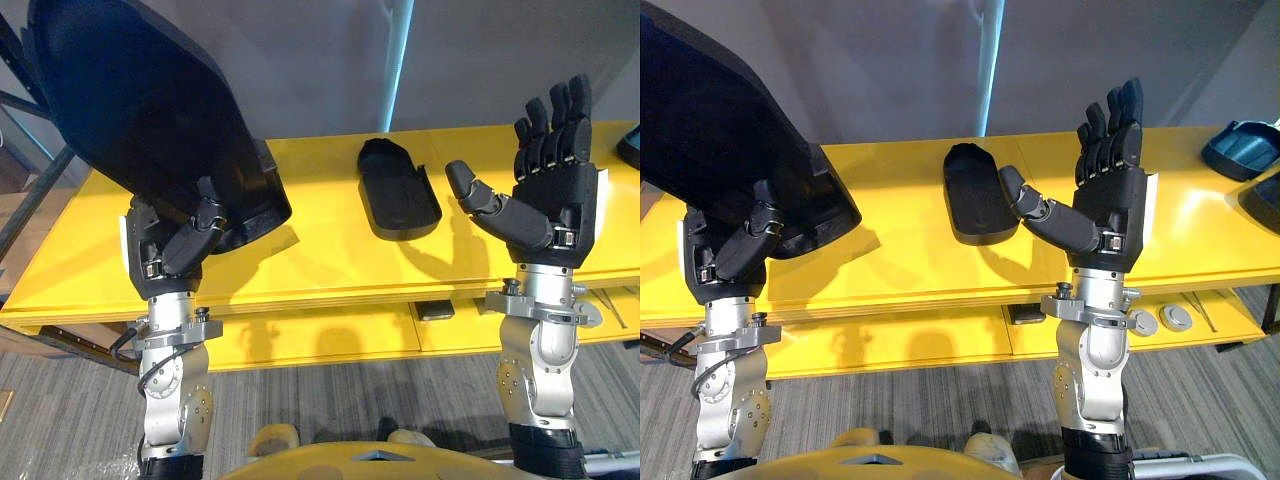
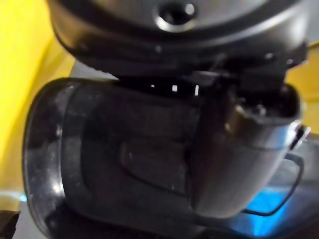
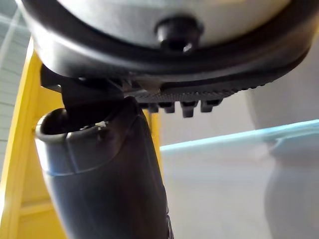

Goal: Walk over and take three plastic housings, then place them on the shelf

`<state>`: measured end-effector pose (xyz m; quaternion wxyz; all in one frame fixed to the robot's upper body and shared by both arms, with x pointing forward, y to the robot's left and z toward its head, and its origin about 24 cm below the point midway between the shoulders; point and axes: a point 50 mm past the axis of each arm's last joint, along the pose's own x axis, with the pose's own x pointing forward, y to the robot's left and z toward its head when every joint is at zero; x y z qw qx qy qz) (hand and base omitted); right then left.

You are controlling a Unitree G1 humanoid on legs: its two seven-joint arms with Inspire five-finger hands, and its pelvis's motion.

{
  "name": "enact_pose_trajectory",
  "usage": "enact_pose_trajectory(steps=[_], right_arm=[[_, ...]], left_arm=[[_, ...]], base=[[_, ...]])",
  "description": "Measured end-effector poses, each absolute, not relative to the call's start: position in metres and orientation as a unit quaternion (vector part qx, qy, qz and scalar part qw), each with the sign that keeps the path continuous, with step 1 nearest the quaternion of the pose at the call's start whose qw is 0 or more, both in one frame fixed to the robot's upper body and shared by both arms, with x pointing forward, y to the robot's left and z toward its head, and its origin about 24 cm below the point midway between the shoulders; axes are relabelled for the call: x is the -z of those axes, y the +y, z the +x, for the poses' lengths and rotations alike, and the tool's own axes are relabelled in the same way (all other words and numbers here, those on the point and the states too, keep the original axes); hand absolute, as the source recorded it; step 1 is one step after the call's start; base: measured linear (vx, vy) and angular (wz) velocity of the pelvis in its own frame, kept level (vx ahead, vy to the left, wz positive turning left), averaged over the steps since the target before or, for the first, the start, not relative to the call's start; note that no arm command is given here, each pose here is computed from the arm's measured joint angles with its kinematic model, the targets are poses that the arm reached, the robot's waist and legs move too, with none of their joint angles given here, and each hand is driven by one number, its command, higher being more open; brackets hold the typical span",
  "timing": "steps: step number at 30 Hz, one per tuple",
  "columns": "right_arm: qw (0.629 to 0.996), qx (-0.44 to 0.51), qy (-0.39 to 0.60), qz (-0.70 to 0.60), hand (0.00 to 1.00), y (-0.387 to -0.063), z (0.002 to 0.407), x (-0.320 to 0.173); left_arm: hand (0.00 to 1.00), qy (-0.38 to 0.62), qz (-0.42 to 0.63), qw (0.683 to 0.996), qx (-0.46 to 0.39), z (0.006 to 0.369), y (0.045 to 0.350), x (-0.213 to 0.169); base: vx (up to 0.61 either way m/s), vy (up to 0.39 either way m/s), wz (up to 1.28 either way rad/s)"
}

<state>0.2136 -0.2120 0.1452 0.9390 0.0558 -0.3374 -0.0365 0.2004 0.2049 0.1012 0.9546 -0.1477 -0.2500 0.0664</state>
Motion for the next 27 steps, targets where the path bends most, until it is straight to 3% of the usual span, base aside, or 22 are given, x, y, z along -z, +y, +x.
enact_pose_trajectory(steps=[7, 10, 16, 27], right_arm=[[0.939, 0.095, -0.328, 0.047, 1.0, -0.235, 0.199, -0.14], [0.945, 0.112, -0.3, 0.073, 1.0, -0.227, 0.19, -0.124], [0.941, 0.078, -0.319, 0.075, 1.0, -0.216, 0.198, -0.133], [0.955, 0.026, -0.292, 0.036, 1.0, -0.209, 0.211, -0.137]], left_arm=[[0.0, -0.232, -0.116, 0.965, -0.036, 0.205, 0.201, -0.101], [0.0, -0.223, -0.112, 0.968, -0.027, 0.208, 0.204, -0.104], [0.0, -0.189, -0.105, 0.976, -0.019, 0.213, 0.204, -0.102], [0.0, -0.111, -0.144, 0.982, 0.055, 0.239, 0.173, -0.099]], base=[[-0.05, 0.255, -0.14], [0.01, 0.213, -0.14], [0.07, -0.026, -0.04], [0.02, -0.024, -0.01]])
